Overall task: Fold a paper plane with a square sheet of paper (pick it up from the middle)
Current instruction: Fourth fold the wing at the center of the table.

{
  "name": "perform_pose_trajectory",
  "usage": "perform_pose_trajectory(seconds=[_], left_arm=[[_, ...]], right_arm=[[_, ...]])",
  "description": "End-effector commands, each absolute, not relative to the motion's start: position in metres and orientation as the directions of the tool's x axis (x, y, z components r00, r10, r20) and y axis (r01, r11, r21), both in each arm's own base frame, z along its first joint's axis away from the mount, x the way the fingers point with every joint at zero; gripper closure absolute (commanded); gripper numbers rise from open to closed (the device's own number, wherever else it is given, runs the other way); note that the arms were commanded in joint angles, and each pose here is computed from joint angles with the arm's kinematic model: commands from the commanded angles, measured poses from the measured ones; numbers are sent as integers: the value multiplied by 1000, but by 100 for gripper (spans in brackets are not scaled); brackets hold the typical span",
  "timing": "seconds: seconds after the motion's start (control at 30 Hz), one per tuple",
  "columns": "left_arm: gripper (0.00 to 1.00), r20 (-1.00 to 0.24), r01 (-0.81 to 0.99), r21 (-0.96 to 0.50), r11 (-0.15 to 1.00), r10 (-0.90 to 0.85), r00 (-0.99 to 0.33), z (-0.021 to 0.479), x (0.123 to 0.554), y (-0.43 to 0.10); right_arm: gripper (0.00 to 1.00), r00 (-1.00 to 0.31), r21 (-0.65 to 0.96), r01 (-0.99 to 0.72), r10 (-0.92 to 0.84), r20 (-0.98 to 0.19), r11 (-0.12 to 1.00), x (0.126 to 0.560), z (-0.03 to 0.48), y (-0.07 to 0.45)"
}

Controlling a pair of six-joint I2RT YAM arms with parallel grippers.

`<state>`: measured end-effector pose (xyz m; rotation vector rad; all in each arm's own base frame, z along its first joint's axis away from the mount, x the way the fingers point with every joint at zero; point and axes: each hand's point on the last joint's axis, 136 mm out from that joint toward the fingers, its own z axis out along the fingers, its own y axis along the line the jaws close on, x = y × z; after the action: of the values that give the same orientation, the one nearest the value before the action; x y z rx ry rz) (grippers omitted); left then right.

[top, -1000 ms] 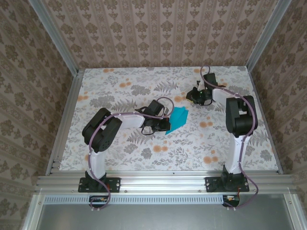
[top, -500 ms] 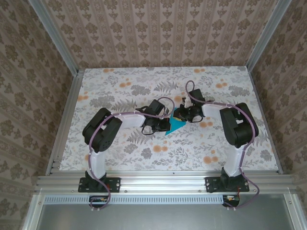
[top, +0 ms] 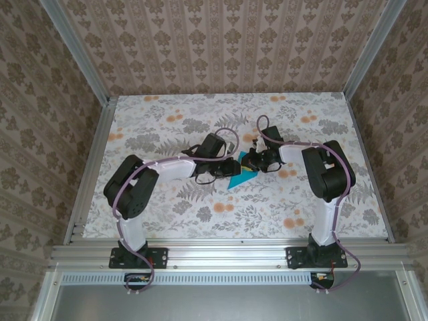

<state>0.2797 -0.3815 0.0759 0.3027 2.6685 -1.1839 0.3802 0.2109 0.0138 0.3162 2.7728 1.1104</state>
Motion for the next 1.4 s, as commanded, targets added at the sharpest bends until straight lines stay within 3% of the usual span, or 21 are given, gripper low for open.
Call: perform_pose_trajectory(seconds=[0.0,0.33,0.83,1.2,1.37], left_arm=[[77,-239,240,-739,630,89,-967,69,280,-388],[79,-171,211,-606,767,134,-976,25,274,-369],[88,-60,171,-525,834,164,-985,-11,233,-326],[93,4,195,-457,868,221,-975,-19,203,-300],[92,-46,211,-435,875,213,-976,-4,212,-297]], right_arm=[[87,-967,651,195,256,2,733,374,-12,204],[87,-965,618,220,263,23,755,371,-24,198],[87,-959,560,259,279,51,787,367,-38,188],[86,-958,551,264,281,55,792,367,-38,187],[87,-958,550,264,281,55,792,367,-38,187]])
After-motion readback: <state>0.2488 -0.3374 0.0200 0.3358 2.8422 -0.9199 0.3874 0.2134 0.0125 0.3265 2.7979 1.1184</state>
